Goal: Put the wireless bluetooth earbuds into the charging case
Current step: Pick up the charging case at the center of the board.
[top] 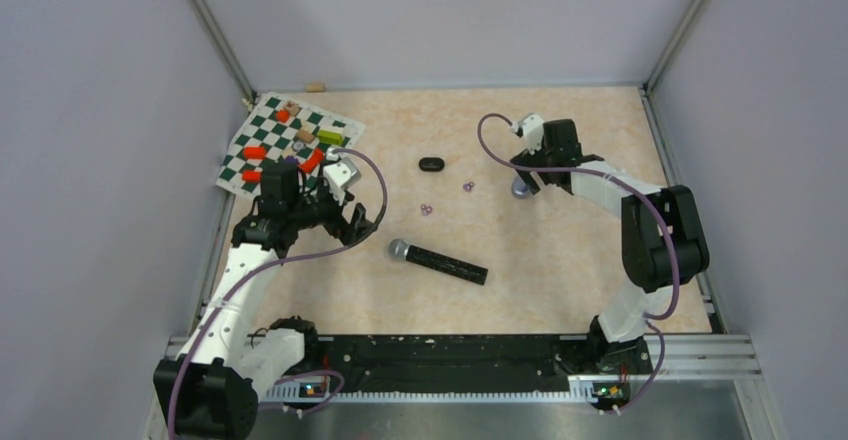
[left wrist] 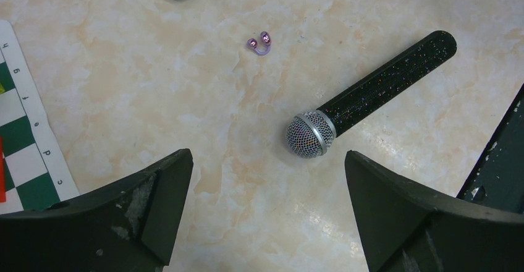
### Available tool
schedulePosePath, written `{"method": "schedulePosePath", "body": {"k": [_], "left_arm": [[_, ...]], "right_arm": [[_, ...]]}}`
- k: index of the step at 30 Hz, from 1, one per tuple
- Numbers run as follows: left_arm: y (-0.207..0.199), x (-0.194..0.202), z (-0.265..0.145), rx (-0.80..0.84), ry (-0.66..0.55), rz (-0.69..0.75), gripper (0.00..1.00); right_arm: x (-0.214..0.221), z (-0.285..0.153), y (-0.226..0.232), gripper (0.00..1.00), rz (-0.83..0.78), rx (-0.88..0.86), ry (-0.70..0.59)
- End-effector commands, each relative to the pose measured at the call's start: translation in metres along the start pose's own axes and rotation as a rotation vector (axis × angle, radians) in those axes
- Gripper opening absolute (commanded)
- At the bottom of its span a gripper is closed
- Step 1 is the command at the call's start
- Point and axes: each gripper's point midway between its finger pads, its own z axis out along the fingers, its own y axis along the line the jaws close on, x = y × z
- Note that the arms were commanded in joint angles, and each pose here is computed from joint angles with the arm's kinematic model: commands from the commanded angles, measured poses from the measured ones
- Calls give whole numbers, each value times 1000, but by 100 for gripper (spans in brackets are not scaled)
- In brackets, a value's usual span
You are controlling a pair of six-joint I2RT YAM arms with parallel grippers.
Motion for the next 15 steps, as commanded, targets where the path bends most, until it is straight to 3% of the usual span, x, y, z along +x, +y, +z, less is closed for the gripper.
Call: {"method": "schedulePosePath", "body": {"k": [1, 15], "left_arm": [[0, -7, -1, 12, -26, -1, 99], [0, -7, -2, 15, -29, -12, 99]], "right_arm": [[-16, 5, 3, 99, 43, -1, -70], [-30, 7, 18, 99, 49, -13, -101]]}}
